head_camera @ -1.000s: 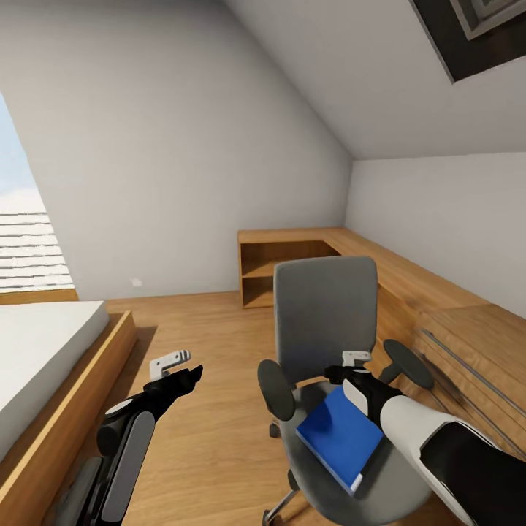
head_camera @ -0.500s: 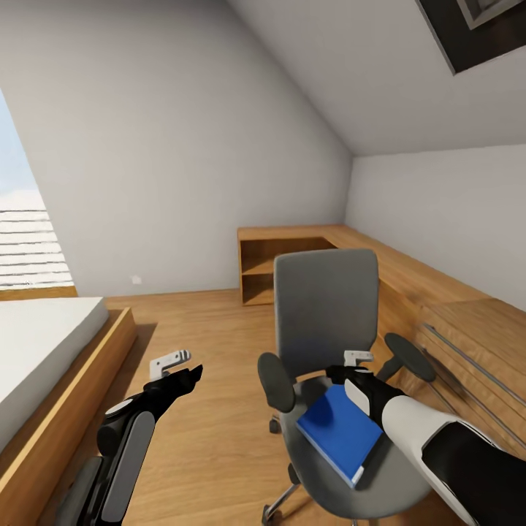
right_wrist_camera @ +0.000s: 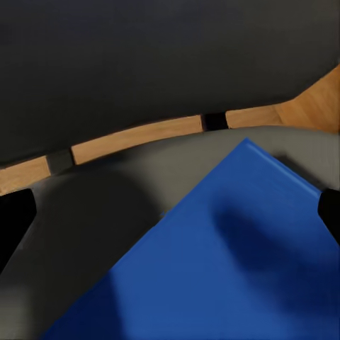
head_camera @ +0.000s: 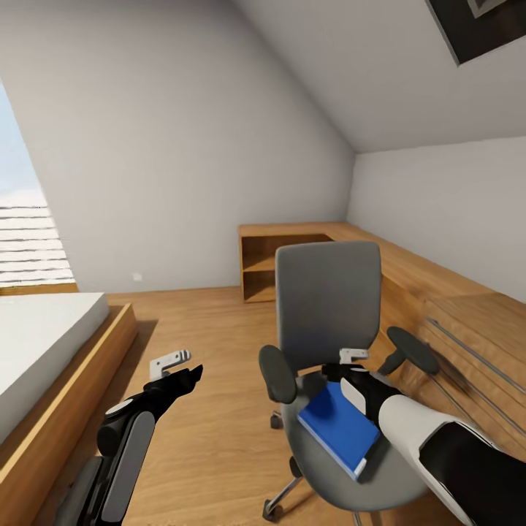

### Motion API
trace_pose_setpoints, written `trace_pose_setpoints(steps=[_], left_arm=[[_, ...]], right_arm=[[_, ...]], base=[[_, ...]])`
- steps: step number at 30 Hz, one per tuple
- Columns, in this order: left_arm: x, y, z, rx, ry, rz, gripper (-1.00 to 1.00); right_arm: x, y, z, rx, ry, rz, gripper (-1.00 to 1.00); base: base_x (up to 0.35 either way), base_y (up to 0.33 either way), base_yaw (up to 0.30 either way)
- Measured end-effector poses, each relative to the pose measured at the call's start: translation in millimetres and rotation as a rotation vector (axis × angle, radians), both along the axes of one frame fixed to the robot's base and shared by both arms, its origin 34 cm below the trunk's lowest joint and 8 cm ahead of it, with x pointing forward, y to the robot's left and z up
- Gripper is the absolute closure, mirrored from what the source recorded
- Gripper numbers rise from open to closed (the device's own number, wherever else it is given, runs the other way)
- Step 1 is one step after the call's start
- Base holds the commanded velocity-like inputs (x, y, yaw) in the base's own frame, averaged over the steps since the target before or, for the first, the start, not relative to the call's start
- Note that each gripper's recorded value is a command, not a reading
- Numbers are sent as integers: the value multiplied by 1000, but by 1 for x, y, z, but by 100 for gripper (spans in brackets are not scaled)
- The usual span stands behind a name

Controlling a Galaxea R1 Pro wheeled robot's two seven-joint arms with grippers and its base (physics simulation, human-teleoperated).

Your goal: In the bedroom, organize the workspace by keeping the computer under the desk, ensuring the monitor is on the desk, placing the keyboard on the desk next to the monitor, placing the mouse on the desk next to the keyboard, moving the folder from the swivel chair onto the desk next to the mouse, stacking the notebook on top of the folder with the pen on top of the notebook, and positioning the swivel chair next to the desk.

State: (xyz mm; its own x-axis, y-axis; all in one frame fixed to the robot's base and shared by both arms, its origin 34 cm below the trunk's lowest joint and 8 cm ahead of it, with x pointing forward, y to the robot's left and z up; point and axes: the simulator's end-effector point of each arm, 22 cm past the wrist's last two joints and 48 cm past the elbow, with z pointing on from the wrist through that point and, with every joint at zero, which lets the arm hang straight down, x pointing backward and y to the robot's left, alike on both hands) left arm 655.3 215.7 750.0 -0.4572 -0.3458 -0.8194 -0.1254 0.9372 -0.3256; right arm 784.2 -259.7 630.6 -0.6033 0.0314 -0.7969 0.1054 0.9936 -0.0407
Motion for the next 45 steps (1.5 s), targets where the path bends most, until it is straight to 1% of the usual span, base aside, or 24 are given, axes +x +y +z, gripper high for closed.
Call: trace_pose_setpoints(steps=[5, 30, 36, 39, 45], left_arm=[[-2, 0, -11, 0, 2, 0, -100], [-12, 0, -64, 0, 1, 0, -100], [-13, 0, -66, 0, 1, -1, -100], [-13, 0, -66, 0, 1, -1, -100], [-15, -1, -79, 1, 1, -2, -100]], right_arm=[[-1, 0, -10, 2, -4, -1, -100], [-12, -1, -64, -2, -2, -4, -100], [-14, -10, -66, -34, 0, -44, -100], [-15, -12, -66, -42, 1, -54, -100], [-18, -13, -79, -45, 2, -58, -100]], base=[[0, 0, 108], [0, 0, 2], [0, 0, 0], [0, 0, 0], [0, 0, 0]])
